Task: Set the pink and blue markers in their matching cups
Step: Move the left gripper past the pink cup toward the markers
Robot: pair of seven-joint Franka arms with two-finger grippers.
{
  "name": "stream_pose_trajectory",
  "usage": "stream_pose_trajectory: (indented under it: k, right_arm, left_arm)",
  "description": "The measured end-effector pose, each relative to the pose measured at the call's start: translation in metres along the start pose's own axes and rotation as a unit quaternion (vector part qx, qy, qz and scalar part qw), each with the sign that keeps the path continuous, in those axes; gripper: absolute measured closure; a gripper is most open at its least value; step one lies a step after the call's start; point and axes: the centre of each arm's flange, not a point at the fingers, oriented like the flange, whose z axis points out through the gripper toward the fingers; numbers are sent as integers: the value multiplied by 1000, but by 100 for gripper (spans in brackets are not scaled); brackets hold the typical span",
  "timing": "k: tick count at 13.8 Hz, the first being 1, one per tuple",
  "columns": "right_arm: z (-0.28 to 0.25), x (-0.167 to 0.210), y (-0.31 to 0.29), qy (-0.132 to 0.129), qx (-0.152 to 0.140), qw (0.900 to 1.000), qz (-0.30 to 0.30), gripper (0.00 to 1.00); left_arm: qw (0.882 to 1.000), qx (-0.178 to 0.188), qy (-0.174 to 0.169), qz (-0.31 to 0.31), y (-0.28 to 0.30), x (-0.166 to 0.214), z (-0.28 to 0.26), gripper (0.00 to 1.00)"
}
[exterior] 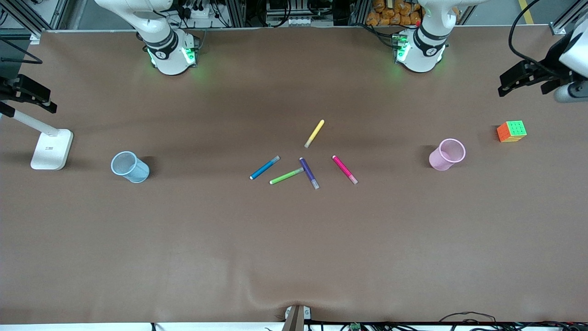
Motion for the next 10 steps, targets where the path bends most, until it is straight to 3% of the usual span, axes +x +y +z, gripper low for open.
stream_pose_trajectory:
  k: [4, 10]
  right_arm:
    - [0, 0, 1, 0, 0, 1000, 1, 0]
    - [1, 0, 0, 0, 0, 1000, 0, 0]
  left_arm:
    - [997, -21, -69, 0, 5, 20, 44, 0]
    - [986, -21, -162, -7, 15, 65, 139, 0]
